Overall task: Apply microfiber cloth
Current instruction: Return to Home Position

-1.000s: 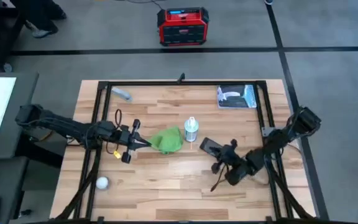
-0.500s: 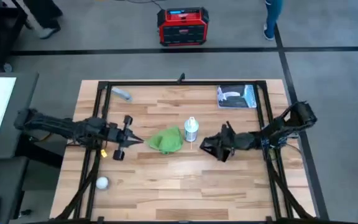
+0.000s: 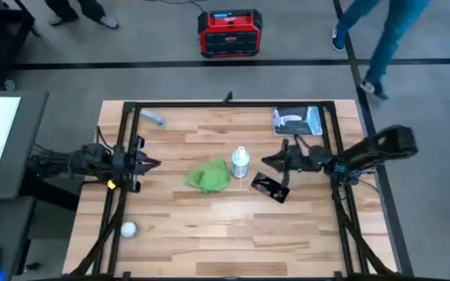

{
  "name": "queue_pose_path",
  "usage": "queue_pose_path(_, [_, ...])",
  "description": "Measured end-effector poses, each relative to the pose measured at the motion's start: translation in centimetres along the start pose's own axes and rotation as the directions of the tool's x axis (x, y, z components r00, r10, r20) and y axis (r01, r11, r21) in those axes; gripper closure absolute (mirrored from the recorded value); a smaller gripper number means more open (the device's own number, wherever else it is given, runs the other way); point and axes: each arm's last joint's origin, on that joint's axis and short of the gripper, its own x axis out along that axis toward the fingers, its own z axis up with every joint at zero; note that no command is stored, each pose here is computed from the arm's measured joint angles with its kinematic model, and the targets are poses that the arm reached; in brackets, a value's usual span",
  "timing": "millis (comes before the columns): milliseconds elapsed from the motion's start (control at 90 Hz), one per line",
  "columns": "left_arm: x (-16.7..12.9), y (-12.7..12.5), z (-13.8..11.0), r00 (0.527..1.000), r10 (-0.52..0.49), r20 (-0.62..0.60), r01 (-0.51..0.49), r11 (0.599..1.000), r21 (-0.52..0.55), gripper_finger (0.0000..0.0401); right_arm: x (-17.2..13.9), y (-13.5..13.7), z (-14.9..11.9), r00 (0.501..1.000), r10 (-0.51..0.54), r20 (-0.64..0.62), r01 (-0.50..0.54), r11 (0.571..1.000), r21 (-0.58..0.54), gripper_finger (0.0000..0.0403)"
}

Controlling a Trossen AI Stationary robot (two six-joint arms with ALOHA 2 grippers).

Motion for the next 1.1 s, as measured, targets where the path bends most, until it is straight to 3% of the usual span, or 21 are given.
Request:
queue_pose_path(356, [-0.1, 0.1, -0.2, 0.999, 0.035, -0.025, -0.034, 0.999, 0.035, 0.0401, -2.3, -0.7, 4.6, 0.967, -0.126, -0.220, 0.118, 0.992, -0.049, 0.0403])
queue_pose_path(567, [-0.1, 0.1, -0.4, 0.998, 0.040, -0.048, -0.038, 0.999, 0.029, 0.0401, -4.1, -1.1, 4.2, 0.931, -0.183, -0.316, 0.176, 0.983, -0.050, 0.0403])
queue_pose_path(922, [-0.1, 0.3, -0.4, 0.992, 0.113, -0.052, -0.110, 0.993, 0.053, 0.0401, -6.0, -1.7, 1.9, 0.949, -0.194, -0.249, 0.202, 0.979, 0.006, 0.0403])
queue_pose_path(1100, [-0.1, 0.4, -0.3, 0.990, 0.130, -0.046, -0.127, 0.990, 0.062, 0.0401, -6.8, -1.5, 2.0, 0.966, -0.183, -0.184, 0.190, 0.982, 0.022, 0.0403])
